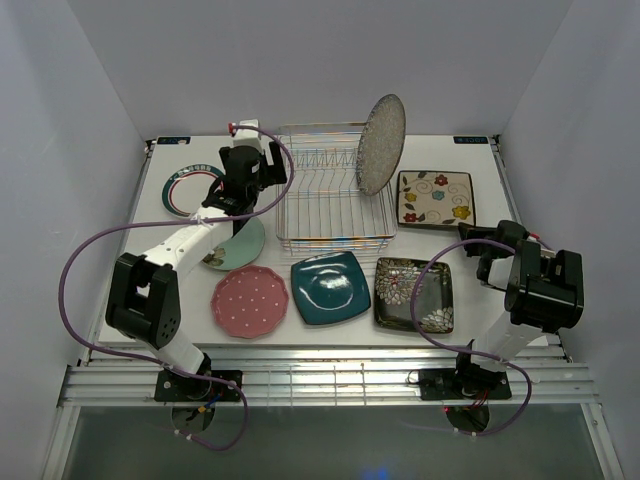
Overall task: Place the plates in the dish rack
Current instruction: Pick up the plate from the corner of the board.
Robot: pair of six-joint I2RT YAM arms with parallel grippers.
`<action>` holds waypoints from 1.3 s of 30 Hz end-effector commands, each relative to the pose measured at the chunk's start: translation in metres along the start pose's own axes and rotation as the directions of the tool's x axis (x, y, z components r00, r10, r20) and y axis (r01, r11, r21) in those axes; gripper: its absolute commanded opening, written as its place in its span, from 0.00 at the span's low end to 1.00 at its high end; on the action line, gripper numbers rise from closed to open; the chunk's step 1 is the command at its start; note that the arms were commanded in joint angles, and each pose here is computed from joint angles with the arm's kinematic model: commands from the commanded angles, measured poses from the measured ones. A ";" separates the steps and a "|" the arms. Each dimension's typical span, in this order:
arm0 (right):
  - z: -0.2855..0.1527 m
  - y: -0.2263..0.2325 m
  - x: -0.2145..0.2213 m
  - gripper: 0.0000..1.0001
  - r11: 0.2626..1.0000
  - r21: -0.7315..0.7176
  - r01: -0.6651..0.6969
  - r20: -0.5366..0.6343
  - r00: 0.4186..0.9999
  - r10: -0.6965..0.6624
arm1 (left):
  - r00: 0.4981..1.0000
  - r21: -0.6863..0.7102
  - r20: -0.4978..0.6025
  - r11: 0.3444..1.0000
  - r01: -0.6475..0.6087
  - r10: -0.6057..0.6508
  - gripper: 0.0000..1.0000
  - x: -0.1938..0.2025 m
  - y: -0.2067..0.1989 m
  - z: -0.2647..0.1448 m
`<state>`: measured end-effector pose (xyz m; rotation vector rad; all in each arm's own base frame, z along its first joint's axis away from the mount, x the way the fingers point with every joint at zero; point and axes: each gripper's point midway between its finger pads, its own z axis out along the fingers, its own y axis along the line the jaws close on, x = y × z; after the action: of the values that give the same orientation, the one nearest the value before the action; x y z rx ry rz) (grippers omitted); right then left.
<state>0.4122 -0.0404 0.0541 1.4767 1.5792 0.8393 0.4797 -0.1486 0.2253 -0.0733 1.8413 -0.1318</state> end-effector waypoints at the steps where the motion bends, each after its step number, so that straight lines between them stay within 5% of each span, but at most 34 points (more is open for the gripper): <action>1: -0.004 -0.002 -0.003 0.08 0.998 -0.005 0.057 0.010 0.998 -0.057 | 0.999 0.061 0.050 0.998 -0.013 0.010 0.98 -0.023 -0.010 -0.017; 9: -0.021 0.010 -0.011 0.08 0.993 -0.043 0.107 0.069 0.992 -0.104 | 0.991 0.231 0.096 0.966 -0.115 0.095 0.98 -0.031 -0.038 -0.040; 16: -0.039 0.039 -0.026 0.08 0.984 -0.056 0.170 0.145 0.976 -0.160 | 0.960 0.522 0.203 0.809 -0.271 0.190 0.98 -0.040 -0.084 -0.094; 26: -0.049 0.056 -0.032 0.08 0.977 -0.052 0.205 0.166 0.967 -0.194 | 0.892 0.574 0.340 0.686 -0.448 0.298 0.98 -0.048 -0.138 -0.137; 33: -0.065 0.078 -0.040 0.08 0.964 -0.053 0.260 0.211 0.946 -0.244 | 0.818 0.645 0.397 0.508 -0.571 0.416 0.98 -0.019 -0.211 -0.162; 39: -0.075 0.091 -0.042 0.08 0.953 -0.051 0.299 0.215 0.935 -0.282 | 0.741 0.626 0.422 0.423 -0.655 0.522 0.98 -0.004 -0.246 -0.155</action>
<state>0.3708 -0.0571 0.1174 1.3151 1.6435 0.5691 0.3259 -0.3776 0.3050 1.0652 1.4093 -0.4484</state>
